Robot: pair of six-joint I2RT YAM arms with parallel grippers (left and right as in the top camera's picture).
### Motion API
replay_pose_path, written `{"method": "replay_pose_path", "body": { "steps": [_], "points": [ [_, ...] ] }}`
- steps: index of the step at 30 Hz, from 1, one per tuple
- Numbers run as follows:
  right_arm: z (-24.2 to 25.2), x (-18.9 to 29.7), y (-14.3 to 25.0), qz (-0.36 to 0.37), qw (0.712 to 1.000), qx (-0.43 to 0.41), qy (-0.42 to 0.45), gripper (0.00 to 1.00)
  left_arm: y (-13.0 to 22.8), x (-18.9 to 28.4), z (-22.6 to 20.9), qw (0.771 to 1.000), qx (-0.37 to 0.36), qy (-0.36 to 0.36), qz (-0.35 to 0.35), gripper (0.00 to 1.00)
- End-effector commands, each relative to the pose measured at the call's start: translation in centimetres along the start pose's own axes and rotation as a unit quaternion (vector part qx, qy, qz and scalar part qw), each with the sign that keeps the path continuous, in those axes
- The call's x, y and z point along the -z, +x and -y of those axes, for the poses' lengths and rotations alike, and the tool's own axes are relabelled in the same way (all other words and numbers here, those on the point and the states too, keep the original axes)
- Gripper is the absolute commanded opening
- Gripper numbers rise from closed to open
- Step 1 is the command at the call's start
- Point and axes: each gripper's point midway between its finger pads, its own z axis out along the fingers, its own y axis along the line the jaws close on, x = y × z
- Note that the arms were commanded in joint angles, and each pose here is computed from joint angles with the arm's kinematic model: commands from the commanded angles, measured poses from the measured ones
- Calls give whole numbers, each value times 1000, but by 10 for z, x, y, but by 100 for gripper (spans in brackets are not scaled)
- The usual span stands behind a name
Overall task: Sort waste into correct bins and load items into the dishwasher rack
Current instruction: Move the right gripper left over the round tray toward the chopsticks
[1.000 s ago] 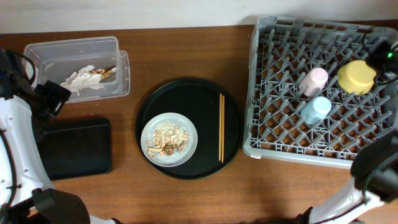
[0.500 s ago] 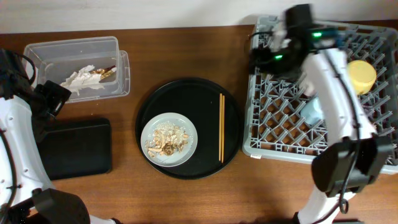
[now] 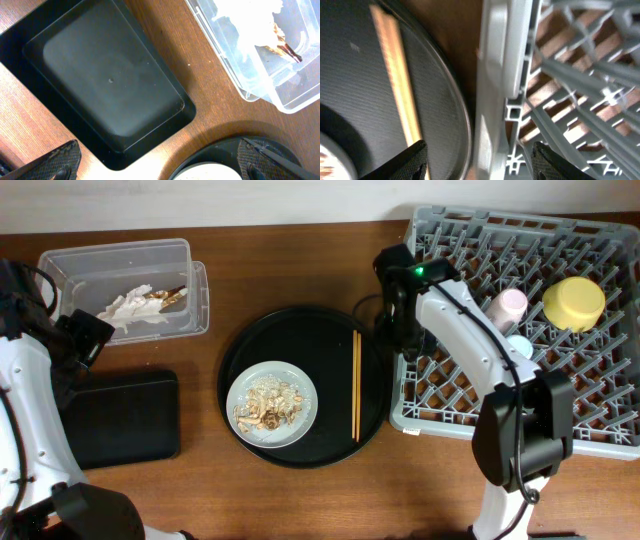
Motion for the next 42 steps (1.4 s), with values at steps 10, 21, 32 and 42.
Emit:
{"method": "replay_pose_path", "body": {
  "steps": [10,21,32,42],
  "points": [
    [7,-38,40,-64,998,-10,7,45,-3,7,-2,1000,8,4,11,99],
    [25,-30,77,-143,988,51,35,42,-3,7,-2,1000,8,4,11,99],
    [43,-14,112,-223,970,66,64,39,-3,7,-2,1000,8,4,11,99],
    [49,-8,120,-241,965,68,78,40,-3,7,-2,1000,8,4,11,99]
  ]
}}
